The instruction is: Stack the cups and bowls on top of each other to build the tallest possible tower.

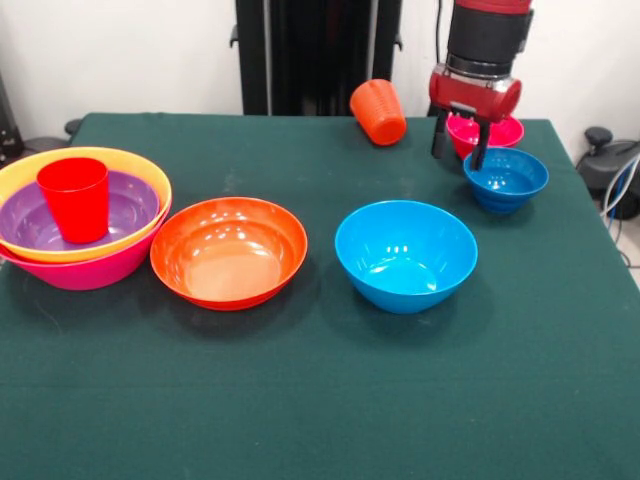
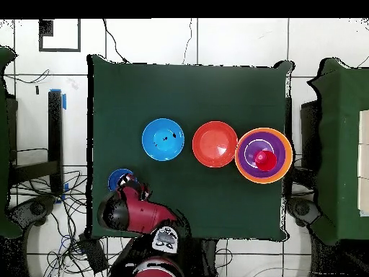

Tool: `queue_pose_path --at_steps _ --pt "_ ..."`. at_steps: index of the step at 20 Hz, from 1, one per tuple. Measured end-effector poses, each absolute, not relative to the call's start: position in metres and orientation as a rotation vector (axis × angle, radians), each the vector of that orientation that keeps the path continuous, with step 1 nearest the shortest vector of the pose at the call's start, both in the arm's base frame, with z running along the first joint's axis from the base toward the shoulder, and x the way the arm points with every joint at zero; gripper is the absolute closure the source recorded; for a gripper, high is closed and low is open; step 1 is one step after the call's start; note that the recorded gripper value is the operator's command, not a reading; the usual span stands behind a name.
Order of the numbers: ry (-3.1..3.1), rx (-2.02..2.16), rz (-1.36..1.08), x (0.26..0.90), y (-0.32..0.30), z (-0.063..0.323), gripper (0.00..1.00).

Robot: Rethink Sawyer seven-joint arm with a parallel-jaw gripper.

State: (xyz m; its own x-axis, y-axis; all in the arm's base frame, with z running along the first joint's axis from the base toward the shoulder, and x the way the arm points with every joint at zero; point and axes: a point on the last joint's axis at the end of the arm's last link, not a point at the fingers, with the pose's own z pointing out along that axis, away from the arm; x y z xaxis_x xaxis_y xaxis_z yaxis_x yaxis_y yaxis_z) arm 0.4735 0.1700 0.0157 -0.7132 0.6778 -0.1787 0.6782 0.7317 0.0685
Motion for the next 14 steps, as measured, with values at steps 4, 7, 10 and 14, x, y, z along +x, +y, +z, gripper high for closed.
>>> queue_pose_path --at_steps 4,7,10,14 --pt "2.713 1.130 0.012 0.483 0.167 0.016 0.00" --pt "2.699 1.157 0.024 0.490 0.162 0.016 0.00" --pt "2.682 1.183 0.039 0.497 0.155 0.015 0.00" --pt "2.659 1.202 0.051 0.503 0.148 0.011 0.00"
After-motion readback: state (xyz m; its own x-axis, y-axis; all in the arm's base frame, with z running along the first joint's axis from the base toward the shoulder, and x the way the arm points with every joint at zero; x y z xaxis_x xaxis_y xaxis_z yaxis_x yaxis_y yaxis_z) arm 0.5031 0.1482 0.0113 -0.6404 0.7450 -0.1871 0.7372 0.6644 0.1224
